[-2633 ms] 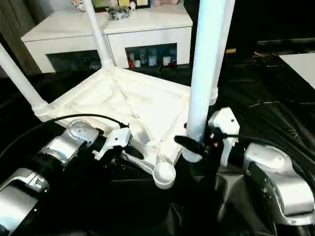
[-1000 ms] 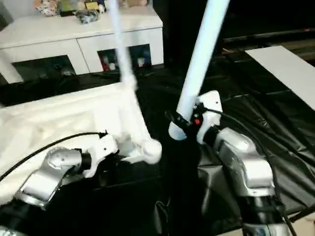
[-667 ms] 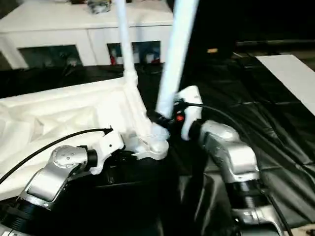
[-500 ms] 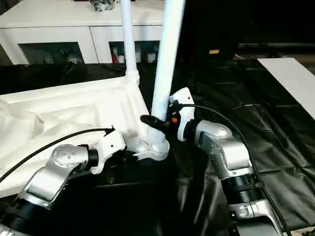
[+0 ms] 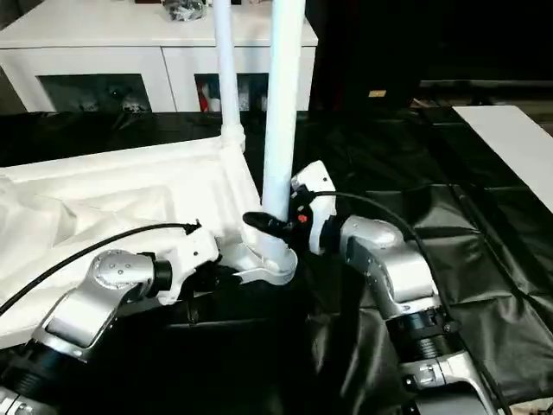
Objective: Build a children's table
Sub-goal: Insert table leg to table base
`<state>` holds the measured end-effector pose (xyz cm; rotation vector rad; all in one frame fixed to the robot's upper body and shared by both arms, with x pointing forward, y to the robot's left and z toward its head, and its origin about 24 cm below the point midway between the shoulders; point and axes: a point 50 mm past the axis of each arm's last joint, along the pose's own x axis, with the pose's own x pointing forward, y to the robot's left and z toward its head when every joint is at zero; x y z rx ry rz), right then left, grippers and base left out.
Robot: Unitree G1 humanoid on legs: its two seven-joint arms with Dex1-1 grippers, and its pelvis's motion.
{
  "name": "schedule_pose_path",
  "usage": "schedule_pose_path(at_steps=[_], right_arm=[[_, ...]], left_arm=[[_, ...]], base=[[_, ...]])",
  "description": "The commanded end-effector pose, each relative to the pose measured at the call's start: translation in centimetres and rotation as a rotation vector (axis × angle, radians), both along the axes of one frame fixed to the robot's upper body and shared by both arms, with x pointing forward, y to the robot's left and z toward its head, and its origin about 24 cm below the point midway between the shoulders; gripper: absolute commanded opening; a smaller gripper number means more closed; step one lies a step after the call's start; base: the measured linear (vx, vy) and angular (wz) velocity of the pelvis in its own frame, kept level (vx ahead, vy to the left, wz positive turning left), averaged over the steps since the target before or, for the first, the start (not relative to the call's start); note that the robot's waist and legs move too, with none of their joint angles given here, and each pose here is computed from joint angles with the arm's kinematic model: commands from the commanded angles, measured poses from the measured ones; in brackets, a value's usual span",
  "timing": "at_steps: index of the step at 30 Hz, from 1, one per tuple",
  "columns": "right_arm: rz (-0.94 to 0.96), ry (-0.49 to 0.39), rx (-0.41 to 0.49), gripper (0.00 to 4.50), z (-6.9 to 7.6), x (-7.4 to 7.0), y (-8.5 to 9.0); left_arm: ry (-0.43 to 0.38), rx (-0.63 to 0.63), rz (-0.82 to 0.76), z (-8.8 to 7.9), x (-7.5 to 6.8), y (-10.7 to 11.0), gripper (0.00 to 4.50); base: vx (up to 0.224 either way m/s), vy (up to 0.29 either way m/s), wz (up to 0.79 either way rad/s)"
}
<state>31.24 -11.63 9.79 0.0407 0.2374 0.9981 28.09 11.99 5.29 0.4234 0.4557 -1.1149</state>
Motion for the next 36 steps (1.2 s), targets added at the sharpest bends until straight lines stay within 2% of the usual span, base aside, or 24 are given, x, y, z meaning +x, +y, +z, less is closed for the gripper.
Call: schedule_pose_path(at_steps=[1, 6, 7, 12, 14, 19, 24, 30, 36], right_arm=[[0.010, -0.048, 0.000, 1.88, 0.6, -0.2, 0.3], [0.010, -0.055, -0.002, 1.88, 0.7, -0.2, 0.3], [0.009, -0.060, 0.000, 1.88, 0.7, -0.2, 0.4], [0.004, -0.068, 0.004, 1.88, 0.8, -0.3, 0.6], [0.004, -0.069, 0.002, 1.88, 0.7, -0.3, 0.6], [0.004, -0.066, -0.002, 1.88, 0.6, -0.3, 0.5], [-0.001, -0.069, -0.002, 1.88, 0.6, -0.3, 0.5], [-0.018, -0.082, 0.004, 1.88, 1.1, -0.2, 0.2], [-0.037, -0.093, -0.011, 1.88, 1.1, -0.1, -0.5]], left_arm=[[-0.008, 0.051, 0.064, -0.1, 0.6, 1.7, 0.95], [0.006, 0.069, 0.046, 0.0, 0.7, 2.2, 1.03], [0.034, 0.093, 0.009, 0.0, 0.6, 2.6, 1.03], [0.036, 0.107, -0.006, 0.0, 0.9, 2.9, 1.03], [0.036, 0.092, -0.005, -0.1, 1.1, 2.5, 0.86], [0.010, 0.045, -0.006, -0.3, 1.5, 1.4, 0.86], [-0.009, -0.020, -0.033, 0.5, 2.0, -0.1, 0.86], [-0.010, 0.007, -0.063, 0.8, 2.6, -0.6, 0.86], [0.018, 0.078, -0.064, 0.0, 3.1, -0.5, 0.86]], base=[[0.000, 0.000, 0.00], [0.000, 0.000, 0.00], [0.000, 0.000, 0.00], [0.000, 0.000, 0.00], [0.000, 0.000, 0.00], [0.000, 0.000, 0.00], [0.000, 0.000, 0.00], [0.000, 0.000, 0.00], [0.000, 0.000, 0.00]])
